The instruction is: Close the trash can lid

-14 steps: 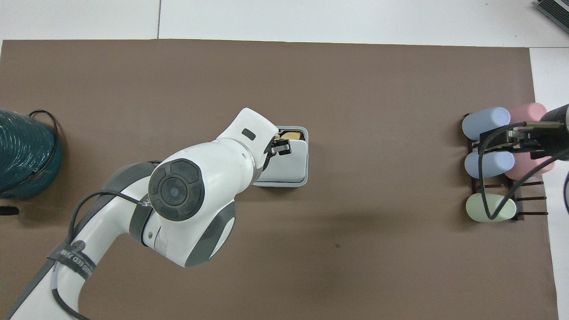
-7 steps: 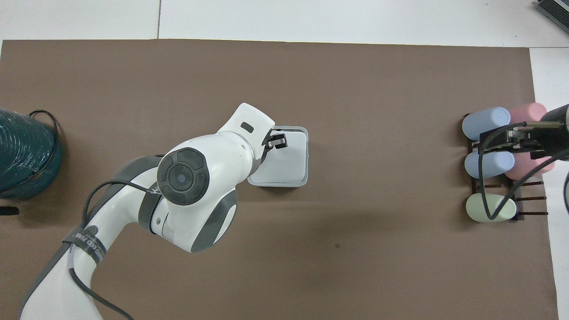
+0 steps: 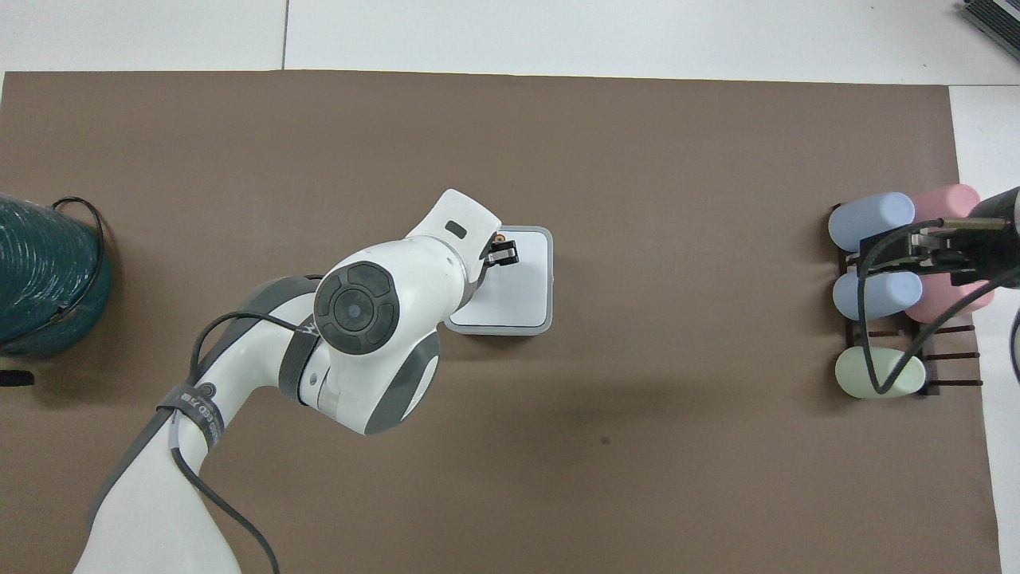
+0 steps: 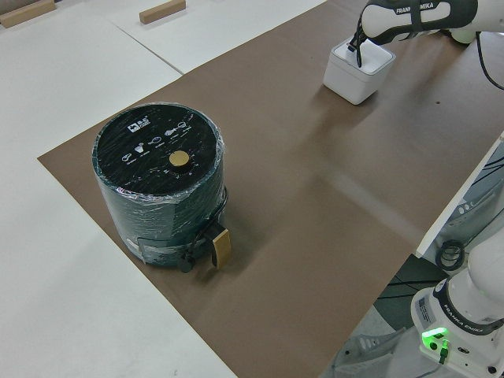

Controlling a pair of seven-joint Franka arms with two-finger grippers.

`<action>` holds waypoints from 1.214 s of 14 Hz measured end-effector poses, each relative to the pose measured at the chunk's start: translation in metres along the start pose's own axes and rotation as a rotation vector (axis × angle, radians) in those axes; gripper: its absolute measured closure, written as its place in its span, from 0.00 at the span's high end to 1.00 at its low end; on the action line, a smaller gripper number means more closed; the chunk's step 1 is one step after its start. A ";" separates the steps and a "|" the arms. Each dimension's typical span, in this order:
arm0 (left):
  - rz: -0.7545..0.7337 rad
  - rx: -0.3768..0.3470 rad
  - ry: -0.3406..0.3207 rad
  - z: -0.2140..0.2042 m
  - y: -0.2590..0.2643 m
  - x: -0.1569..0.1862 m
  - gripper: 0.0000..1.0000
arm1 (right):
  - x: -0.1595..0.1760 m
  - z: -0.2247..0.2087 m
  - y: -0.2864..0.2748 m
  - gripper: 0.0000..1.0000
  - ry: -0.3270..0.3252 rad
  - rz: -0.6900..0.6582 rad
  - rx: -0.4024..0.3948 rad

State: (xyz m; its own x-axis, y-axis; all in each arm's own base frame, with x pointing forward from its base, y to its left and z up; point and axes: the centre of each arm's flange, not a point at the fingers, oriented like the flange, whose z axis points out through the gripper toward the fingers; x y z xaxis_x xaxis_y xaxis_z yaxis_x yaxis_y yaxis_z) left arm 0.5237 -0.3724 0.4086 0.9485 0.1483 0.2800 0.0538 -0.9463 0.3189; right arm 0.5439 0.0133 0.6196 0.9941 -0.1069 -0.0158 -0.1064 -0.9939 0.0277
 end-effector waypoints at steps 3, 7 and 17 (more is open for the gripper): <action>0.009 0.002 -0.003 0.003 0.000 -0.001 0.12 | 0.000 0.000 0.000 1.00 0.000 0.000 0.000; 0.017 -0.003 0.002 0.004 0.002 -0.002 0.12 | 0.000 0.000 0.000 1.00 0.000 0.000 0.000; 0.030 0.177 -0.225 -0.083 -0.044 0.104 0.22 | 0.000 0.000 0.000 1.00 0.000 0.000 0.000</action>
State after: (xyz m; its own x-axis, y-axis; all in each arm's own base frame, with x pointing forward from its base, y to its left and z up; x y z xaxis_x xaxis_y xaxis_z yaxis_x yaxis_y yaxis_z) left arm 0.5935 -0.2917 0.4992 0.9949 0.0704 0.0728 0.0593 -0.9877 0.1447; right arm 0.5439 0.0133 0.6196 0.9941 -0.1069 -0.0158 -0.1064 -0.9939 0.0277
